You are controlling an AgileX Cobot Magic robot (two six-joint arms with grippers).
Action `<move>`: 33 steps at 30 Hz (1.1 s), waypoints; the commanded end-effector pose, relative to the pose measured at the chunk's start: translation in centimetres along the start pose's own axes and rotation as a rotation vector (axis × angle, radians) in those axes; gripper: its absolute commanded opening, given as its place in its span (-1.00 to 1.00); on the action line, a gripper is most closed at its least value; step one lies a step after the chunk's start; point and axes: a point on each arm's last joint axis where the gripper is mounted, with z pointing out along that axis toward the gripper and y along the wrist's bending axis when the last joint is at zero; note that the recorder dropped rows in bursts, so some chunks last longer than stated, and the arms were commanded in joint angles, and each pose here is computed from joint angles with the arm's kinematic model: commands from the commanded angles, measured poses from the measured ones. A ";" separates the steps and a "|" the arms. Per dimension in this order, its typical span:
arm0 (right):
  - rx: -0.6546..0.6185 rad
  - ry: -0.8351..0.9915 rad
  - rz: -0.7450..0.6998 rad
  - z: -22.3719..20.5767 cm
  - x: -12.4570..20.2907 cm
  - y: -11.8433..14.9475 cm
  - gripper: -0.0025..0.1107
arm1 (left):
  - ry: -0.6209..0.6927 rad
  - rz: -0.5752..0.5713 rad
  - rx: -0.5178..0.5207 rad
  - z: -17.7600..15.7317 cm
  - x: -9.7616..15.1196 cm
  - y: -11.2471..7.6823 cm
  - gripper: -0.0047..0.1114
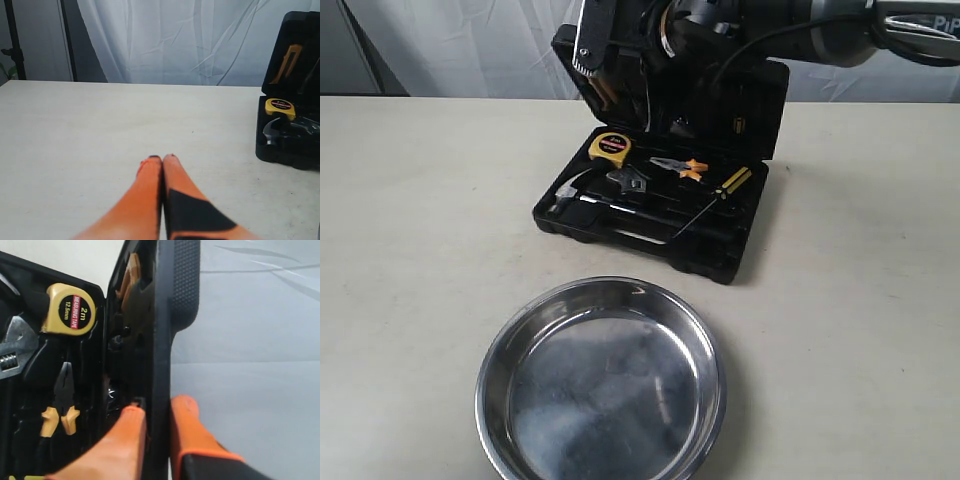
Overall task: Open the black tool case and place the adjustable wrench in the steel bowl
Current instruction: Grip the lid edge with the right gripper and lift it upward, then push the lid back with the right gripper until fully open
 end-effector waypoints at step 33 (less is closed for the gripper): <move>0.079 -0.091 -0.008 0.6 3.0 -3.5 -0.97 | -0.010 -0.004 0.000 0.0 0.0 0.0 -0.91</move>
